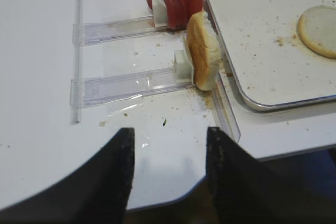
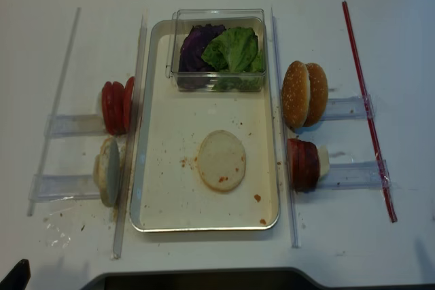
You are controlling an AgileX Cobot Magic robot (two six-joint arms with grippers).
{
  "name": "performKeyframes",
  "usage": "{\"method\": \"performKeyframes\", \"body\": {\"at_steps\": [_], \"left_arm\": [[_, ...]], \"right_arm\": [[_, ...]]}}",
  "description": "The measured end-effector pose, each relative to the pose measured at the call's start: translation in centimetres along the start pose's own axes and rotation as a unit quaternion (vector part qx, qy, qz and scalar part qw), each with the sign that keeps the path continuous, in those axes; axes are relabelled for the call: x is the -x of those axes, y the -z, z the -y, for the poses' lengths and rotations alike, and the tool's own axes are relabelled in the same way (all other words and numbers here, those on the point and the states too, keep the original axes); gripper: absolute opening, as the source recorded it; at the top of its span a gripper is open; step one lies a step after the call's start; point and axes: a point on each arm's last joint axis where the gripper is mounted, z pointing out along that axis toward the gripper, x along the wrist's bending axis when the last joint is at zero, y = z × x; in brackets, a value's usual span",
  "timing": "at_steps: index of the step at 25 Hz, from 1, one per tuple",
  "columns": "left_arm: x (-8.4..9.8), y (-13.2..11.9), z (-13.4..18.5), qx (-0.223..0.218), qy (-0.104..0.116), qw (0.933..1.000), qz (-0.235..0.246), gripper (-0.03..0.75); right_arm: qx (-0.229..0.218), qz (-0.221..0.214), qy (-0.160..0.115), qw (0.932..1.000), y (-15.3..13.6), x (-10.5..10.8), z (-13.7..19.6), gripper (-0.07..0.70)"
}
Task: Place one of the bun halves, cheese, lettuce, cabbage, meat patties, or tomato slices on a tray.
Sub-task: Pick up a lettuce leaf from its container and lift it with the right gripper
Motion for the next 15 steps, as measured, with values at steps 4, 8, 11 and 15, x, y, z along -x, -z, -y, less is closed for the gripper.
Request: {"method": "performKeyframes", "body": {"at_steps": [4, 8, 11, 15], "left_arm": [[0.0, 0.0, 0.0, 0.0, 0.0, 1.0, 0.0, 0.306], [0.0, 0.0, 0.0, 0.0, 0.0, 1.0, 0.0, 0.306], [0.0, 0.0, 0.0, 0.0, 0.0, 1.0, 0.0, 0.306], [0.0, 0.0, 0.0, 0.0, 0.0, 1.0, 0.0, 0.306]], "right_arm": [[0.0, 0.0, 0.0, 1.0, 0.0, 0.0, 0.0, 0.696], [0.0, 0.0, 0.0, 1.0, 0.0, 0.0, 0.0, 0.696], [0.001, -0.006, -0.003, 1.0, 0.0, -0.11, -0.01, 0.696], [0.001, -0.009, -0.004, 0.9999, 0.0, -0.17, -0.02, 0.696]]}}
